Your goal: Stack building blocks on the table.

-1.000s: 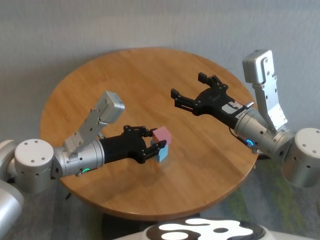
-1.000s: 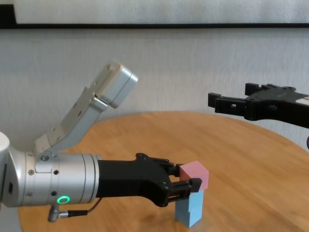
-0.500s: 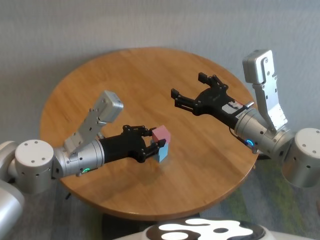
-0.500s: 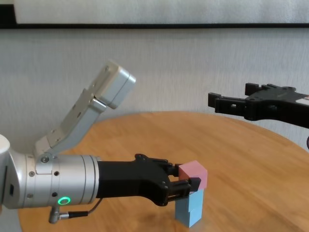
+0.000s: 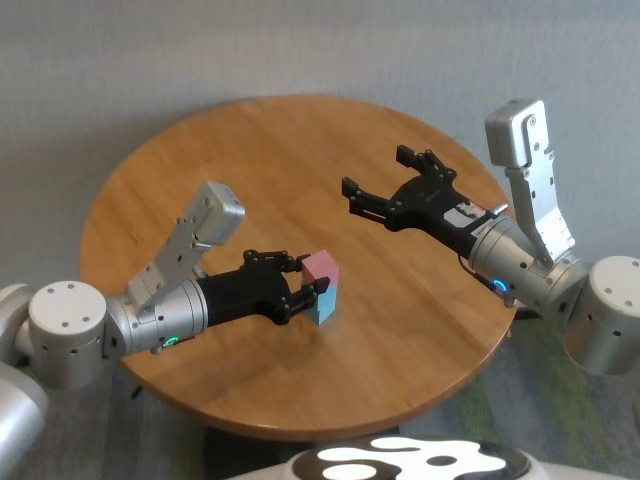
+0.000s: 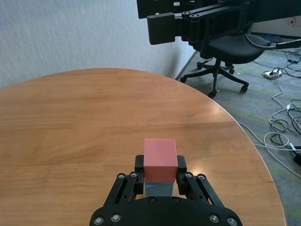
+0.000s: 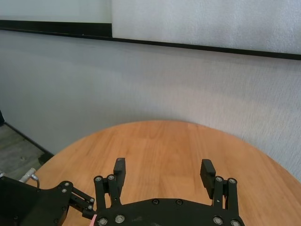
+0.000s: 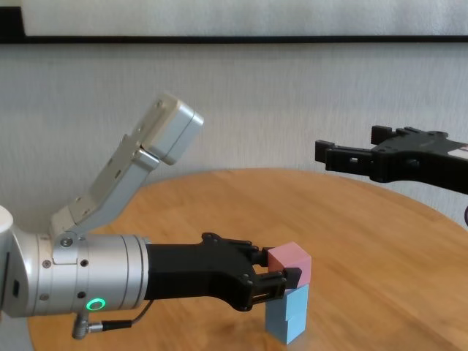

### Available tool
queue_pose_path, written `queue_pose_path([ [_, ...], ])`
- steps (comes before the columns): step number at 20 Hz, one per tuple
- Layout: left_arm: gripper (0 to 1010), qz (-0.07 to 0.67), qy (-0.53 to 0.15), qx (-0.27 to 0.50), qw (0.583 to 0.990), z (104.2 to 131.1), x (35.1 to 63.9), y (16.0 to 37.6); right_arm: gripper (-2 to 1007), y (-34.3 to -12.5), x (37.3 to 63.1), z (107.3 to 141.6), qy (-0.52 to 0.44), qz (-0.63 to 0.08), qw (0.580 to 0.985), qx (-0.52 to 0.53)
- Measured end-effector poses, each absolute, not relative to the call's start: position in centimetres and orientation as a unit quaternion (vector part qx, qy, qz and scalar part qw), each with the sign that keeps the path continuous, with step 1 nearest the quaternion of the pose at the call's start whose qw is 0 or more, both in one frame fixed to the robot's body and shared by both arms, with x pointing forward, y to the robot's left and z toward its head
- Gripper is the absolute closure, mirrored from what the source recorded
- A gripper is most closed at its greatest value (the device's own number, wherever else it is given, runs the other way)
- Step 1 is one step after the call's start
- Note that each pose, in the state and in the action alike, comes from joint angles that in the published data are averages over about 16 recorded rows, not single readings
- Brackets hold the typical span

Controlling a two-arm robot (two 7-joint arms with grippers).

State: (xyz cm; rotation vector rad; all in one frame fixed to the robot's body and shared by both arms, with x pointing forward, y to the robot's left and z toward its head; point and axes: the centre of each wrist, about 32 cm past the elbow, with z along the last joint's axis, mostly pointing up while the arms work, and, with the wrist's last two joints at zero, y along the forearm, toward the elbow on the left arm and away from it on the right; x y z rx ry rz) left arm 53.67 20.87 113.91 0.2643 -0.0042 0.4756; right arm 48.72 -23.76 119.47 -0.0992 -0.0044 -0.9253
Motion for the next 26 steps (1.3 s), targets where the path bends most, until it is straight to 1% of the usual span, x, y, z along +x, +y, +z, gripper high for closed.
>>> queue_pose_path([
  [5,586,0.235,-0.002,0.131,0.963,113.91,53.64,20.86,0,-23.76,48.72,119.47,-0.002,-0.446,0.894,-0.048],
  [10,512,0.234,-0.002,0.13,0.963,113.9,53.63,20.85,0,-23.76,48.72,119.47,-0.002,-0.446,0.894,-0.048],
  [14,414,0.234,-0.003,0.13,0.964,113.89,53.62,20.85,0,-23.76,48.72,119.47,-0.002,-0.446,0.894,-0.048],
  [22,168,0.234,-0.003,0.123,0.964,113.85,53.57,20.95,0,-23.76,48.72,119.47,-0.002,-0.446,0.894,-0.048],
  [26,82,0.235,-0.008,0.115,0.965,113.93,53.52,21.03,0,-23.76,48.72,119.47,-0.002,-0.446,0.894,-0.048],
])
